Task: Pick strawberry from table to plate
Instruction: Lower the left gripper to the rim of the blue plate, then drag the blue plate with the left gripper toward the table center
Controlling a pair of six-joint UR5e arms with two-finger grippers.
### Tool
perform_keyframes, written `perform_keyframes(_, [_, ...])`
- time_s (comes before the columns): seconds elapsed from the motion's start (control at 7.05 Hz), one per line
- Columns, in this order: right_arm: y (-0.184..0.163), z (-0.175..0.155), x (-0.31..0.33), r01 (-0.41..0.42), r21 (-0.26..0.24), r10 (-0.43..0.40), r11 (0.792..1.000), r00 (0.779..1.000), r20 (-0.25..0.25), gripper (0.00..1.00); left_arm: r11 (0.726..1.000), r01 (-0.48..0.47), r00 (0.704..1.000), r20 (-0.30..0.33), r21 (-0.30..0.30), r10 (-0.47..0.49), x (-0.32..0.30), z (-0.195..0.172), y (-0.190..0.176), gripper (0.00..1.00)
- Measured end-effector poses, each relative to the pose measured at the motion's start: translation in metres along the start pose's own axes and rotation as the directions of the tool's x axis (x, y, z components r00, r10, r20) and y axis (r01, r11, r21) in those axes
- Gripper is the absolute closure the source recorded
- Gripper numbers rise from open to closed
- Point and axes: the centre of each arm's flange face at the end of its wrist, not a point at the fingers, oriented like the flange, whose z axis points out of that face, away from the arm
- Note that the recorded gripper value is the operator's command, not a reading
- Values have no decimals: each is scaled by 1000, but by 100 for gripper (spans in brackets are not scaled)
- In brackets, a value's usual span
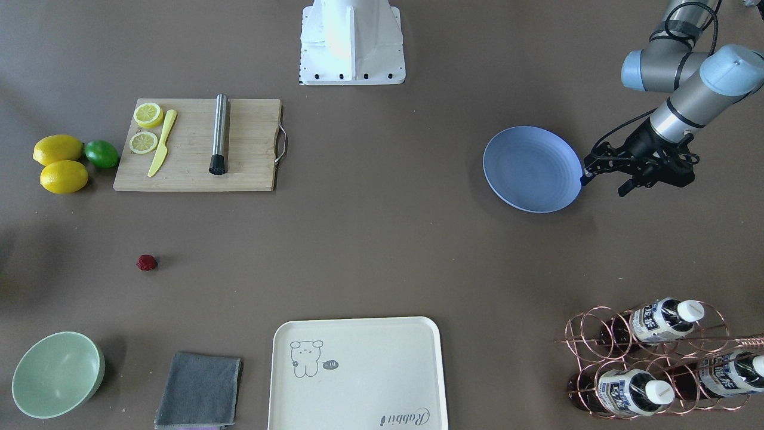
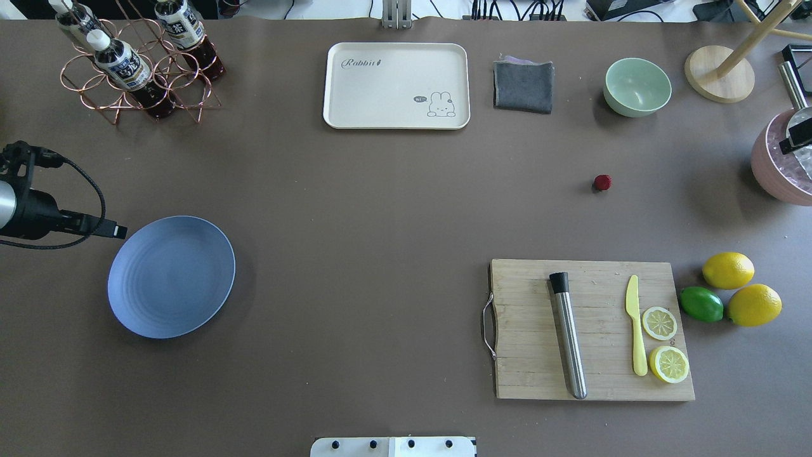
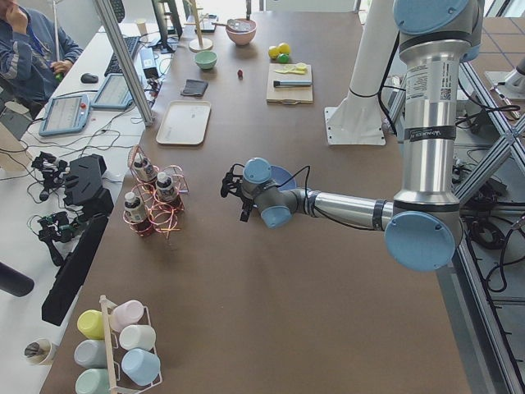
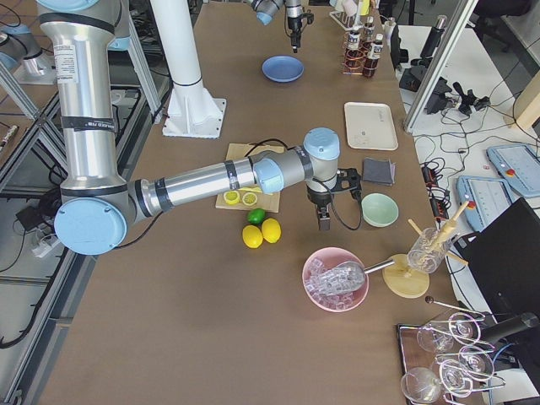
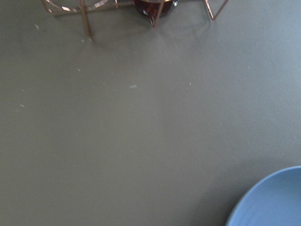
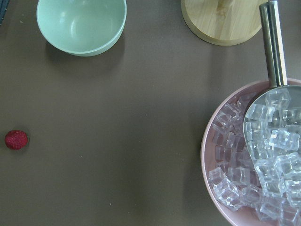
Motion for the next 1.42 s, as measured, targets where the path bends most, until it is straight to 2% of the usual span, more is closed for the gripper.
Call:
perform_keyframes(0.14, [0, 0, -1, 1, 1, -1, 1000, 1000, -1, 0, 1000, -7, 1000, -15, -7, 7, 2, 5, 9, 18])
perform_keyframes(0.43, [-1, 1, -1, 3, 2, -3, 1000, 1000, -6, 0, 999, -27, 999, -34, -23, 26, 5, 12, 23, 26])
perform_keyframes(0.57, [-1, 1, -1, 3, 2, -3, 1000, 1000, -10, 0, 999, -36, 999, -39, -33, 34, 8, 17, 28, 34])
perform_keyframes(0.71, [-1, 2, -1, 3, 2, -3, 1000, 1000, -13, 0, 998, -44, 998, -43, -43, 42, 11, 21, 32, 57])
perform_keyframes(0.85, [-1, 2, -1, 3, 2, -3, 1000, 1000, -15, 0, 998, -48, 998, -46, -49, 46, 13, 23, 34, 95])
perform_keyframes(0.99, [-1, 2, -1, 3, 2, -3, 1000, 1000, -17, 0, 997, -52, 998, -50, -51, 49, 14, 24, 35, 100])
perform_keyframes(1.42, [-1, 3, -1, 2, 2, -2, 1000, 1000, -20, 0, 997, -62, 996, -67, -54, 58, 17, 22, 36, 100])
